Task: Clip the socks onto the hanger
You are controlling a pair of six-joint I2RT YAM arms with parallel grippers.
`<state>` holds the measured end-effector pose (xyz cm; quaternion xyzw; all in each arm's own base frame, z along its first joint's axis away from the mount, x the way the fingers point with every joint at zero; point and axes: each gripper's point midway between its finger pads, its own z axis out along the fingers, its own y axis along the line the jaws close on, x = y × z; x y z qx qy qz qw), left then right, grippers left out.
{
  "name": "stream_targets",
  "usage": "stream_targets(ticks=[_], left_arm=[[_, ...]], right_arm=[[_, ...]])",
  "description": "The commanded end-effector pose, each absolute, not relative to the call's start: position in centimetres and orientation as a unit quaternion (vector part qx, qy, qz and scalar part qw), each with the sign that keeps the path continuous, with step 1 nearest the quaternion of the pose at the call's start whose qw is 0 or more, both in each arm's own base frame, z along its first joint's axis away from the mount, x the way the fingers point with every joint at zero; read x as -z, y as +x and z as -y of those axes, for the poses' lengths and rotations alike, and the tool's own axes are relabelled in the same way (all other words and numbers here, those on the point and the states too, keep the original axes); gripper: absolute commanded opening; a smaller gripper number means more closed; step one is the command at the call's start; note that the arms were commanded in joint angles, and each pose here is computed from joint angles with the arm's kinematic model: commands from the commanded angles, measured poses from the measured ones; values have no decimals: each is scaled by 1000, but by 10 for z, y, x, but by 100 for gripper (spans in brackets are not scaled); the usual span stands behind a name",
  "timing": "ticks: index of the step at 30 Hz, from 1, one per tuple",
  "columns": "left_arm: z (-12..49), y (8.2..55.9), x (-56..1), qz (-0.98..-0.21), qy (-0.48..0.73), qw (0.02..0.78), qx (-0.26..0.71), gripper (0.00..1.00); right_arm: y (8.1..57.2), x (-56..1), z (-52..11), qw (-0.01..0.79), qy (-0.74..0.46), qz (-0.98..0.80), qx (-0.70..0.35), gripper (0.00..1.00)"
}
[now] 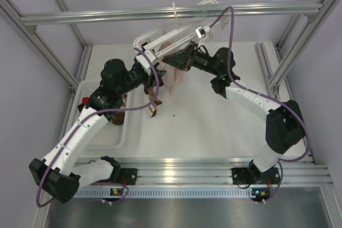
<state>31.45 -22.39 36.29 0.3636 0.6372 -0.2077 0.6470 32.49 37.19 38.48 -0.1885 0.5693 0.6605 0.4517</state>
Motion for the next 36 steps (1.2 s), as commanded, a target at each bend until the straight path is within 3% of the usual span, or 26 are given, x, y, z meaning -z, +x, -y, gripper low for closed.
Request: stream_targets(ticks=[1,5,9,10,11,14,16,19,24,29,36], left_arm=[[220,326,-408,-586,356,706,176,48],[223,330,-409,-580,362,711,165,42],[227,330,-405,-576,375,707,165,23],[227,330,-404,-577,374,707,166,20],[228,330,-403,-579,374,705,168,17],[228,329,-403,-578,374,705,172,8],[228,329,-404,-580,370,705,173,5],[228,327,-404,-579,369,705,178,3],[228,325,-404,-580,368,703,182,3],[230,323,-401,-581,373,699,188,3],[231,322,-400,-580,377,696,190,3]], right_arm=[[304,-422,-364,465,-219,-531,-674,0],[303,-419,-366,460,-220,-535,-674,0],[302,-419,-367,458,-223,-534,-675,2],[303,-418,-367,456,-220,-537,-675,6],[303,-417,-369,453,-218,-539,-676,19],[306,-414,-370,443,-209,-550,-676,39],[308,-412,-371,440,-204,-553,-678,46],[309,-413,-372,439,-202,-550,-680,47],[312,-412,-373,441,-194,-551,-681,35],[317,-414,-373,445,-181,-553,-681,58],[325,-416,-374,448,-168,-556,-679,56]])
